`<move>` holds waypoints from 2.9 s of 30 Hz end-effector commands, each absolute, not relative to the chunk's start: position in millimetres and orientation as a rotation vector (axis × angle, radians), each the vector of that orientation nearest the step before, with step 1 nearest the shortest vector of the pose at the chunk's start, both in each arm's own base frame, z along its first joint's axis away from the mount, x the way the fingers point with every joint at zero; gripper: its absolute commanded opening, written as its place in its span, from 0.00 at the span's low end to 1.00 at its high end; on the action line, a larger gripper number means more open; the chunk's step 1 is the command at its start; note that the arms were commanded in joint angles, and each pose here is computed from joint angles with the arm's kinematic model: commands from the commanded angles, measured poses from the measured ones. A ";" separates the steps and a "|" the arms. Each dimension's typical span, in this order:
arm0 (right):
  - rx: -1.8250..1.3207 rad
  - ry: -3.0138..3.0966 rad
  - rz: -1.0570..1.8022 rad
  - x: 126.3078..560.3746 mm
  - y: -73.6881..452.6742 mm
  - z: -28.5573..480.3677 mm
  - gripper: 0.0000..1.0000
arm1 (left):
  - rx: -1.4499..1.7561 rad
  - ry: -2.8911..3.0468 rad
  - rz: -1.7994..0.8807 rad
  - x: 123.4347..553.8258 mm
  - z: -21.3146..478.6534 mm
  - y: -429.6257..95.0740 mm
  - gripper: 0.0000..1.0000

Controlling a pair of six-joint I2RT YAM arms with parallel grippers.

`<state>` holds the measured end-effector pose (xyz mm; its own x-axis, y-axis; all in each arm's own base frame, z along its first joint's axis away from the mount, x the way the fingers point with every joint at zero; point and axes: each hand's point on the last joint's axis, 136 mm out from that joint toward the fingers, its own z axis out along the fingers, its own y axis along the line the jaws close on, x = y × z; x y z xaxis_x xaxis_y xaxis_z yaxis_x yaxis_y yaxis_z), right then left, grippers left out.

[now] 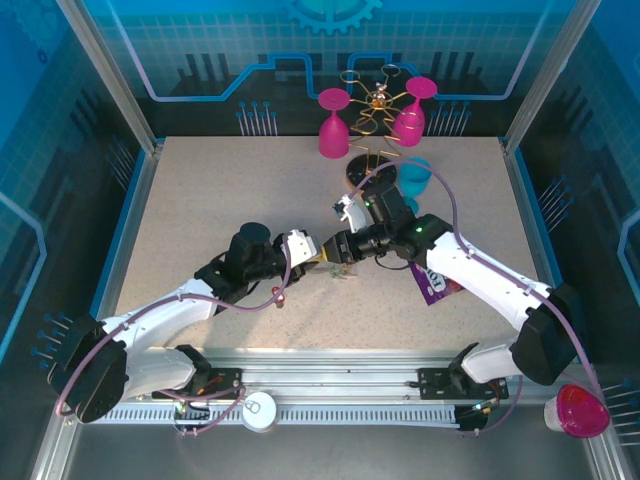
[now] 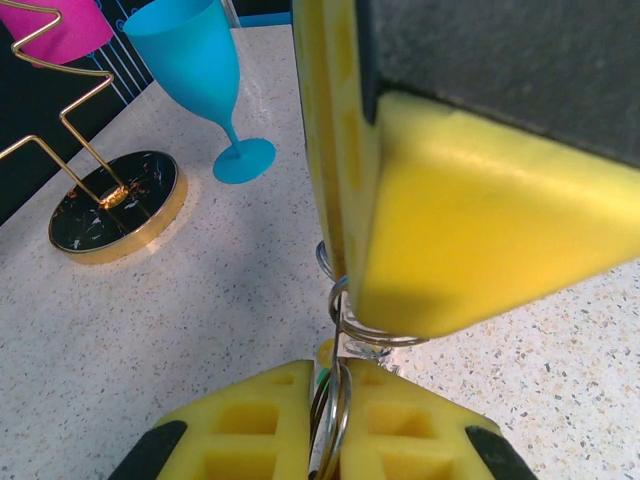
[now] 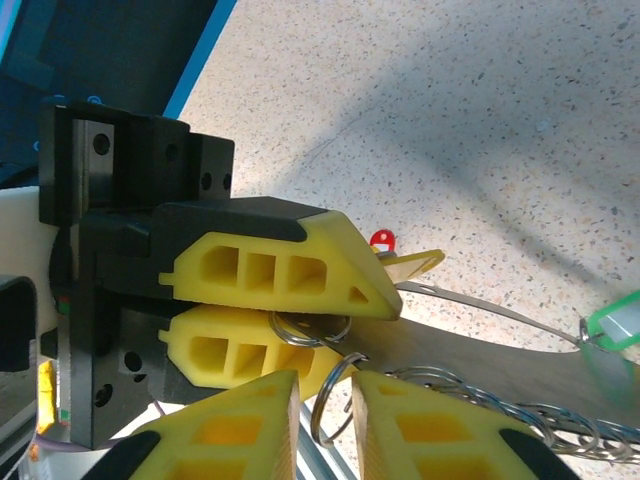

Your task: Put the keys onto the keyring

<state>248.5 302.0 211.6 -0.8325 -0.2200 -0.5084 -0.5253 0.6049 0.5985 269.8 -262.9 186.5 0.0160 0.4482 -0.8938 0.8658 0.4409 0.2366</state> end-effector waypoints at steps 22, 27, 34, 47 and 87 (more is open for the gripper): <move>-0.599 2.502 1.040 250.9 306.7 202.0 0.18 | 1.147 1.500 -0.504 275.8 227.3 -275.5 0.00; -0.590 2.486 1.066 251.1 307.6 205.9 0.18 | 1.155 1.510 -0.491 276.1 224.1 -274.2 0.00; -0.581 2.487 1.078 252.8 309.8 205.0 0.17 | 1.159 1.506 -0.495 275.6 224.9 -274.9 0.00; -0.508 2.494 1.044 263.2 308.0 201.9 0.07 | 1.165 1.507 -0.504 274.3 223.7 -275.3 0.00; -1.571 1.813 0.669 244.5 295.7 185.1 0.00 | 1.251 1.551 -0.867 263.7 214.4 -258.6 0.26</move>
